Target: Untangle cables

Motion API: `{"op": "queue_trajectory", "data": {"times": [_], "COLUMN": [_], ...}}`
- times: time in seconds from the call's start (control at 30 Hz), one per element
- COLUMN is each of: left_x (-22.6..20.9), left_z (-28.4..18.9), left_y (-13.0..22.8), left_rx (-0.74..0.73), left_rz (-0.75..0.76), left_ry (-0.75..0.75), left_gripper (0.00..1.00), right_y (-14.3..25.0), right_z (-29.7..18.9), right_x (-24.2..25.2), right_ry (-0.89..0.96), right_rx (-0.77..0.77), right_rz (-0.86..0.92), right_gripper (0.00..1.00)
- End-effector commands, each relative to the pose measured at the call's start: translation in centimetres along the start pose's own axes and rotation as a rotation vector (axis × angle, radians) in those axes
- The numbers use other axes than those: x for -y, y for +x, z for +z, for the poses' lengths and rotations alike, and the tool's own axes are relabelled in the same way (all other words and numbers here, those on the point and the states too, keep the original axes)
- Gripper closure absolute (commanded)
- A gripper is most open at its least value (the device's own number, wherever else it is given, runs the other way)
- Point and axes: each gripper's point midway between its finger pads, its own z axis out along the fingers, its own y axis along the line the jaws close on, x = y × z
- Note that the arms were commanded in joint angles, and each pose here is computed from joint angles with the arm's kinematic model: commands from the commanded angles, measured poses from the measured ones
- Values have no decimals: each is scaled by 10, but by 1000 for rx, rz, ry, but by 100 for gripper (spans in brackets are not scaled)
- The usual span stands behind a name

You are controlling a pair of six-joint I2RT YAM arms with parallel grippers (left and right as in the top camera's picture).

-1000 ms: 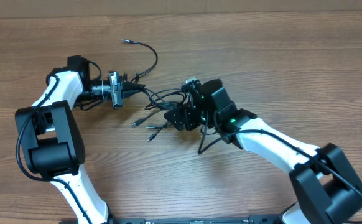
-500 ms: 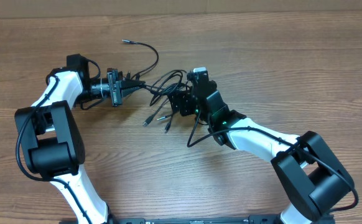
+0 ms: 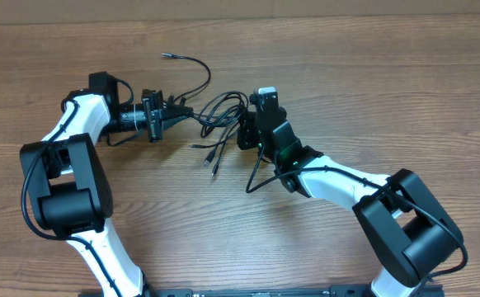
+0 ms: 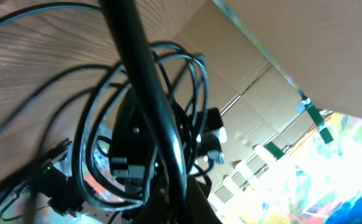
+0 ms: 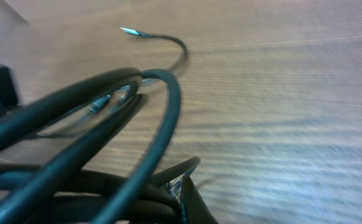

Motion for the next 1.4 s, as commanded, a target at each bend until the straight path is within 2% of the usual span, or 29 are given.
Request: {"op": "queue_trajectory", "data": {"times": [0.0,0.07,0.1,0.17,0.3,0.37,0.47,0.53,0.6,0.73,0.77,0.8,0.83,0.87,0.9,0.97,1.0,1.03,1.07,1.13,1.2,1.27,1.3,1.33,1.37], "left_x": [2,-9,-23,-40,-80,-94,-99,-99,-106,-111,-112,-111,-110,-108,-105,-94,-80,-62,-51,-28,-8,9,11,11,9], "left_z": [2,1,-1,-6,-31,-47,-56,-66,-76,-61,-58,-49,-42,-33,-23,-6,2,2,0,-3,-5,-4,-7,-16,-23], "left_y": [0,-9,-21,-35,-67,-78,-87,-100,-106,-101,-100,-96,-94,-89,-85,-68,-54,-43,-37,-27,-16,-2,0,-3,-5], "left_rx": [-18,31,99,172,319,384,432,486,530,445,436,397,365,318,275,175,117,113,124,168,216,249,288,363,425], "left_rz": [50,51,59,147,307,312,326,377,386,505,510,554,592,645,686,767,817,844,862,871,887,920,912,864,811], "left_ry": [16,-45,-131,-245,-545,-668,-732,-799,-892,-949,-952,-947,-937,-914,-882,-779,-705,-691,-691,-675,-653,-653,-688,-748,-799], "left_gripper": [96,96,96,96,96,96,96,96,96,93,90,84,78,58,49,38,22,16,16,16,16,8,0,1,14], "right_y": [-5,-6,-7,-4,35,46,49,48,46,41,39,38,37,37,37,38,38,37,37,35,32,26,26,25,25], "right_z": [-5,-22,-36,-58,-99,-109,-114,-113,-113,-110,-109,-108,-107,-107,-107,-107,-107,-107,-107,-106,-105,-103,-102,-102,-102], "right_x": [35,41,39,48,109,122,123,125,140,143,141,136,133,129,127,126,125,124,123,112,103,96,95,95,95], "right_ry": [92,36,-30,-63,104,125,110,105,184,198,185,156,139,113,101,97,93,88,80,16,-38,-80,-80,-75,-71], "right_rx": [-20,-109,-169,-255,-471,-527,-552,-547,-521,-494,-490,-487,-488,-492,-495,-499,-500,-498,-498,-500,-497,-481,-478,-477,-477], "right_rz": [73,120,153,212,374,380,413,356,332,320,325,329,332,338,341,343,344,344,345,356,363,355,359,379,398], "right_gripper": [96,96,96,96,96,96,96,96,96,96,93,69,61,53,34,16,12,11,11,4,3,3,4,7,9]}}
